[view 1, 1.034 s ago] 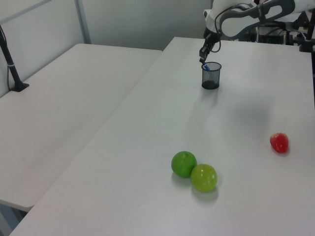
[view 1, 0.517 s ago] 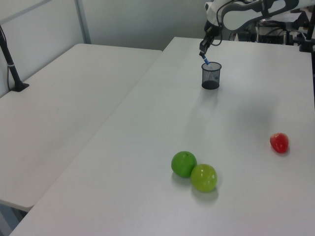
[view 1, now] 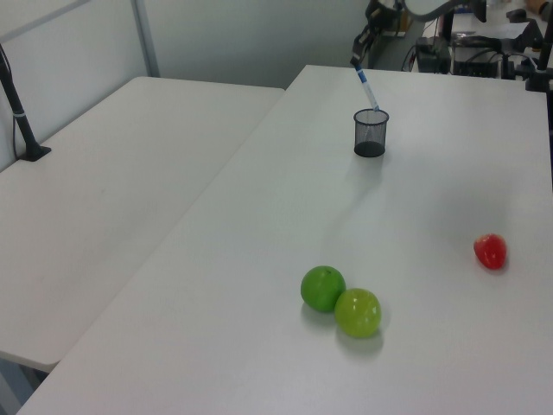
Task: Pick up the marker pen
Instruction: 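Lift the marker straight up out of the pen cup, then carry the marker away from the cup toward the green apples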
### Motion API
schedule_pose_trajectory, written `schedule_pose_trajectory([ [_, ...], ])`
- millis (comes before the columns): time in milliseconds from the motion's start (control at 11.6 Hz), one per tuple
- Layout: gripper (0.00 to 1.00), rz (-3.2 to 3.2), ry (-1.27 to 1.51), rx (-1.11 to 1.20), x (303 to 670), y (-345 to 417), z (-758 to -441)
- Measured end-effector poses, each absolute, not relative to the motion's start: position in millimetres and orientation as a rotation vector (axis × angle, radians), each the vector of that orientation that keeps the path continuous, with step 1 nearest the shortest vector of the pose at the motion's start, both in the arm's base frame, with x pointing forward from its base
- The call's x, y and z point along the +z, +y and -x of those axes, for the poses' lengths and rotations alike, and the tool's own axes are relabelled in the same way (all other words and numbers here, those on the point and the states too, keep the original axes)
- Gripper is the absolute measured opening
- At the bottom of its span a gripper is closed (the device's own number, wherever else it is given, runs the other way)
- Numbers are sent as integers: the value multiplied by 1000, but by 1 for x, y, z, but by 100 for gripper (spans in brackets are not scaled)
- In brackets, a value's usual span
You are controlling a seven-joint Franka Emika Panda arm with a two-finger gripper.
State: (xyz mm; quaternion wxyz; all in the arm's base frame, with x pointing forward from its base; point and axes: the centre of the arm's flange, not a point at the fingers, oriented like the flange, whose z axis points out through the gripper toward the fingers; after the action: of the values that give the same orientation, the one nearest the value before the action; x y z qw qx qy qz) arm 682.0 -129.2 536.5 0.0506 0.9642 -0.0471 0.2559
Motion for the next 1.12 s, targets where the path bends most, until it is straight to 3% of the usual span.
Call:
schedule_pose_trajectory([
  [172, 18, -2923, -157, 860, 572, -128, -671],
  [431, 18, -2928, -158, 896, 590, -121, -665],
  [689, 18, -2975, -157, 844, 581, -97, -668],
  [1120, 18, -3134, -4, 503, 549, 1, -661],
])
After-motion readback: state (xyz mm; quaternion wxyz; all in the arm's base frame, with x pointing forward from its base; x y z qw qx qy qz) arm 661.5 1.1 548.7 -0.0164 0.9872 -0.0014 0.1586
